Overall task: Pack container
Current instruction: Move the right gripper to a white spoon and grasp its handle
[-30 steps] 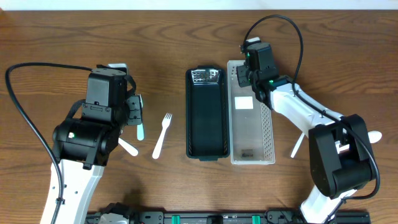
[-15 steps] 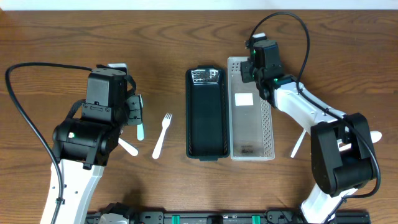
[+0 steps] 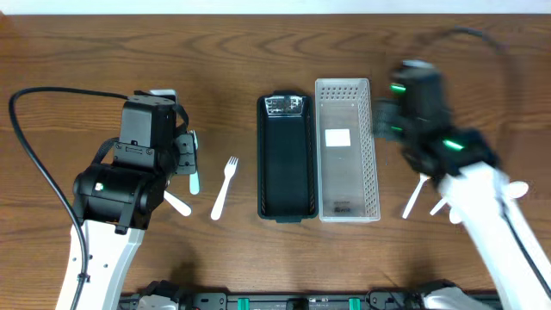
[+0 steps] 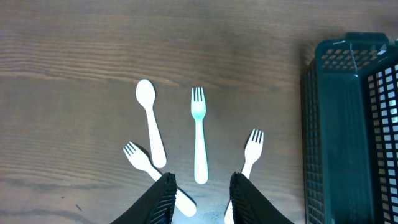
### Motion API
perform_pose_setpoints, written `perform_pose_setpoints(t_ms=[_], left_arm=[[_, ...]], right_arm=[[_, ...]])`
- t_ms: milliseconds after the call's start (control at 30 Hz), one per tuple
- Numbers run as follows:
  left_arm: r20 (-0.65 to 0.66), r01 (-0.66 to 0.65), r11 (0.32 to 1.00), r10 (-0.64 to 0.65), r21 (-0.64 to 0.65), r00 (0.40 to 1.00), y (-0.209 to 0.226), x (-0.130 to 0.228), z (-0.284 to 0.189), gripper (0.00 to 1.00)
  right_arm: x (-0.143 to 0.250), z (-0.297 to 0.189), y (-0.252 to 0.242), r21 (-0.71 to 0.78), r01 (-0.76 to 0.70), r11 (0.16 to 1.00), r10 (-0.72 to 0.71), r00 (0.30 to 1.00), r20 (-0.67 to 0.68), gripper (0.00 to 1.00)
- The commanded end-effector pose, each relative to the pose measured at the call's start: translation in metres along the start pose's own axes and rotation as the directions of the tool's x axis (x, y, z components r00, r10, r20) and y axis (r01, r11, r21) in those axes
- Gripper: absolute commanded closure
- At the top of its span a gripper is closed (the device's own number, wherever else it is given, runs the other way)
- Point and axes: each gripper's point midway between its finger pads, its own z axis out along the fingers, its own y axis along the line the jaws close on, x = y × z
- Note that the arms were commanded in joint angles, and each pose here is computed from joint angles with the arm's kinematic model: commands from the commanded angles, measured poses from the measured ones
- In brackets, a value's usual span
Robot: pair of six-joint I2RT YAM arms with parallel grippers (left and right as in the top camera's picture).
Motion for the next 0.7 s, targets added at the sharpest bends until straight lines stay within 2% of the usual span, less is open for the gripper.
perform_pose_setpoints(t_ms=[0, 67, 200, 500, 533, 667], left_arm=[[0.001, 0.013, 1.000, -0.013, -0.013, 1.000, 0.003, -0.002, -0.002, 0.68], [-0.002, 0.012, 1.000, -0.012, -0.014, 1.000, 0.003, -0.001, -0.002, 0.68], [-0.004, 0.012, 1.000, -0.012, -0.014, 1.000, 0.003, 0.000, -0.002, 0.68], [-0.007, 0.011, 1.000, -0.011, -0.015, 1.000, 0.004, 0.000, -0.002, 0.67], [-0.008, 0.010, 1.000, -0.011, -0.016, 1.000, 0.004, 0.001, -0.002, 0.60], [-0.010, 0.010, 1.000, -0.011, -0.016, 1.000, 0.004, 0.001, -0.002, 0.53]], right_arm=[[0.016, 0.002, -0.054, 0.169, -0.274, 0.947, 0.285, 0.957, -0.046, 0.21], [0.031, 0.007, -0.071, 0.225, -0.290, 0.930, 0.320, 0.942, -0.107, 0.01], [0.068, 0.031, -0.091, 0.316, -0.280, 0.906, 0.359, 0.904, -0.230, 0.01], [0.123, 0.097, -0.090, 0.323, -0.287, 0.902, 0.405, 0.821, -0.403, 0.01], [0.125, 0.103, -0.092, 0.324, -0.281, 0.903, 0.403, 0.817, -0.413, 0.01], [0.135, 0.119, -0.099, 0.348, -0.268, 0.898, 0.410, 0.798, -0.441, 0.01]])
